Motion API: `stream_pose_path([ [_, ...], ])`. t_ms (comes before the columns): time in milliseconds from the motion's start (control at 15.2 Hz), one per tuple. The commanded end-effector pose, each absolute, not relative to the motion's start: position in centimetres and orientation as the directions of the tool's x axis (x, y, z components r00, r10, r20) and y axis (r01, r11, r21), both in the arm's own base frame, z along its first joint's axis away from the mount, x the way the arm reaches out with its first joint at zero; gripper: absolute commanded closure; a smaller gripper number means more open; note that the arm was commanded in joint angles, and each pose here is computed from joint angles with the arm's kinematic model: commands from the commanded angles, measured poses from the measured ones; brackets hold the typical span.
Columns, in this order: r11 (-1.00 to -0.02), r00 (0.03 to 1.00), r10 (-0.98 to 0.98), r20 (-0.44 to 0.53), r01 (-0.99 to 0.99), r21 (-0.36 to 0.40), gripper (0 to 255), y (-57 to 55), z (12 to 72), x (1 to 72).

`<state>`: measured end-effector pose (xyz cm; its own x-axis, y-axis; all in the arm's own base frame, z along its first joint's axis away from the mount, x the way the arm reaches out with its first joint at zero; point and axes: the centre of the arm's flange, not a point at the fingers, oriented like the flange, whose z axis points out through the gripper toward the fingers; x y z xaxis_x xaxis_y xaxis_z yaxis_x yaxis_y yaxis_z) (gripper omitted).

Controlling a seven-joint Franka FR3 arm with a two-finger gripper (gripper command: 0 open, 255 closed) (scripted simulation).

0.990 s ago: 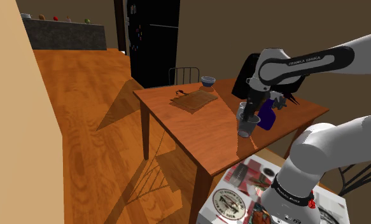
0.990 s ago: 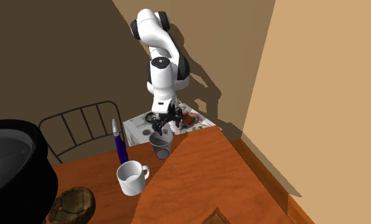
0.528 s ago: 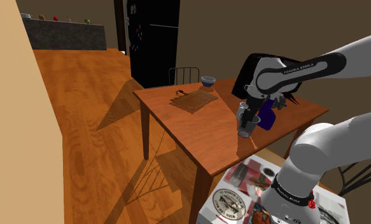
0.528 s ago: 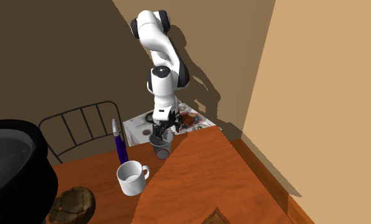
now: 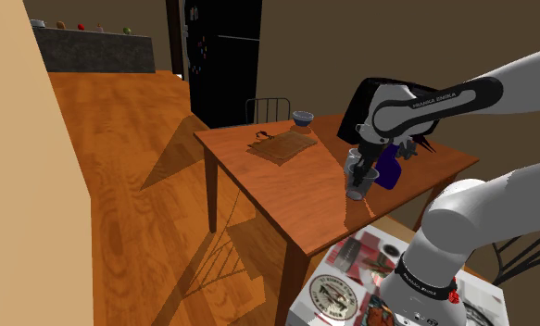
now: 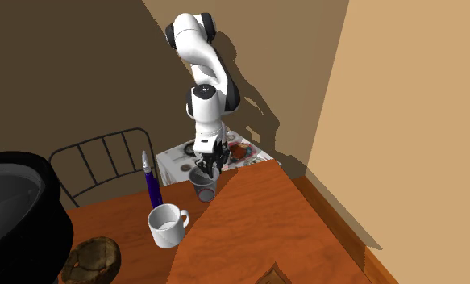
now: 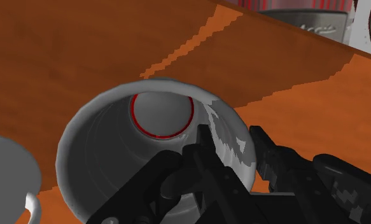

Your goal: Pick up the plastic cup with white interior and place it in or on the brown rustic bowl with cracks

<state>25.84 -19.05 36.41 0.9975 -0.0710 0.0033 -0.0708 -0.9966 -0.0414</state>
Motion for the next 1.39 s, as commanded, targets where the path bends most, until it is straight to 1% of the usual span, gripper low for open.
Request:
stream_pose_path([
  [0, -0.997, 0.997, -0.071, 0.003, -0.071, -0.041, 255, -19.1, 36.4, 25.8],
  [462, -0.997, 0.997, -0.071, 0.003, -0.071, -0.041, 255, -19.1, 36.4, 25.8],
  [1320, -0.997, 0.997, -0.071, 0.003, -0.071, -0.041, 255, -19.1, 43.3, 25.8],
])
